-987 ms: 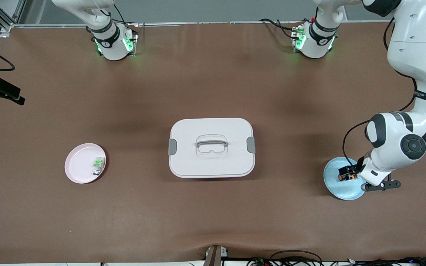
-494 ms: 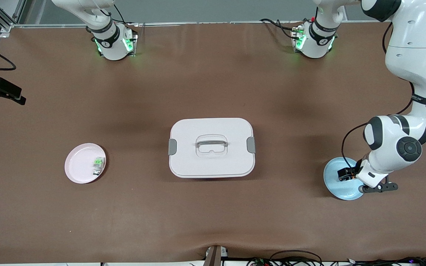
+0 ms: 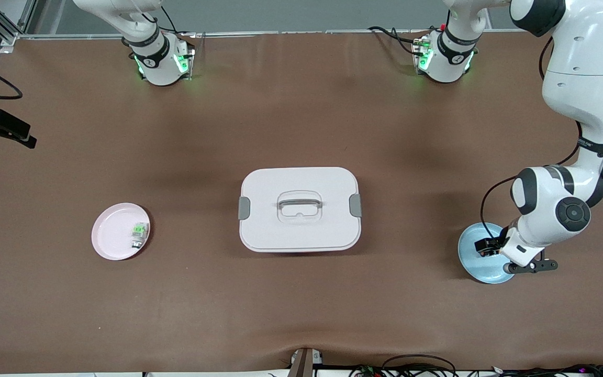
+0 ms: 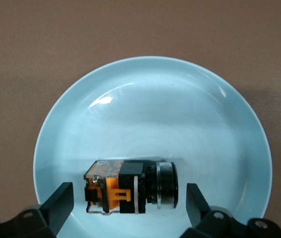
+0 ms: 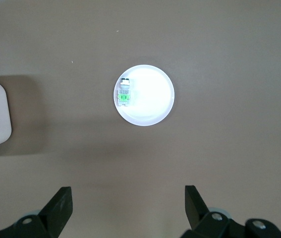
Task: Transfer orange switch to right arm and place
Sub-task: 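Close the left gripper on the orange switch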
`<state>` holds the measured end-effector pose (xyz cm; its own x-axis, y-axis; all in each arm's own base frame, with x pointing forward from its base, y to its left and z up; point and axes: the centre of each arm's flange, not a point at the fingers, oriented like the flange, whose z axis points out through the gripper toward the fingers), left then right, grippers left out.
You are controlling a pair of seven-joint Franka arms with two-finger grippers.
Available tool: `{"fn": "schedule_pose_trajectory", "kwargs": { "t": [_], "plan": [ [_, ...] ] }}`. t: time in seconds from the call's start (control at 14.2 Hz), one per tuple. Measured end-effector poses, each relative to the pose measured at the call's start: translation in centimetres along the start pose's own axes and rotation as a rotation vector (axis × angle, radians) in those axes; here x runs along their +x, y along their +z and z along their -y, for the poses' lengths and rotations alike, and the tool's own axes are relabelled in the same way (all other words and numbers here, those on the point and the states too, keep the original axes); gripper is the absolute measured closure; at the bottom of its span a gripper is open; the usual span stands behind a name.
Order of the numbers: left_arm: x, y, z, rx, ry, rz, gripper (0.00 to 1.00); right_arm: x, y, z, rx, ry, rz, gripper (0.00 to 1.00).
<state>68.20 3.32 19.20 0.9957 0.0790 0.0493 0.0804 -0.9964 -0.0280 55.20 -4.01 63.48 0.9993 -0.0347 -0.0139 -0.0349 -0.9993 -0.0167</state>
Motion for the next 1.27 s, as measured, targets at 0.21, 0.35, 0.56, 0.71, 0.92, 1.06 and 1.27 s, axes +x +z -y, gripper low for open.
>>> {"fn": "schedule_pose_trajectory", "kwargs": {
  "t": [0.21,0.35,0.56,0.71,0.92,1.06,1.27],
  "plan": [
    [-0.1,0.4,0.0,0.000,0.000,0.005,0.00,-0.5,-0.2,-0.2,0.001,0.006,0.016,0.00],
    [-0.1,0.4,0.0,0.000,0.001,0.002,0.00,-0.8,-0.7,0.0,0.002,0.003,0.014,0.00],
    [0.0,0.5,0.0,-0.001,0.001,-0.002,0.00,-1.1,-1.4,1.1,0.002,-0.017,0.002,0.00],
    [0.1,0.3,0.0,-0.001,0.002,-0.007,0.01,-1.2,-1.6,1.7,0.002,-0.023,-0.001,0.00],
    [0.1,0.3,0.0,-0.001,0.002,-0.008,0.07,-1.2,-1.6,1.7,0.002,0.016,0.000,0.00],
    [0.1,0.4,0.0,-0.001,0.002,-0.006,0.19,-1.2,-1.6,1.6,0.002,0.029,0.000,0.00],
    [0.1,0.6,0.0,-0.001,0.002,-0.005,0.28,-1.2,-1.6,1.5,0.001,0.032,0.001,0.00]
  ]
}}
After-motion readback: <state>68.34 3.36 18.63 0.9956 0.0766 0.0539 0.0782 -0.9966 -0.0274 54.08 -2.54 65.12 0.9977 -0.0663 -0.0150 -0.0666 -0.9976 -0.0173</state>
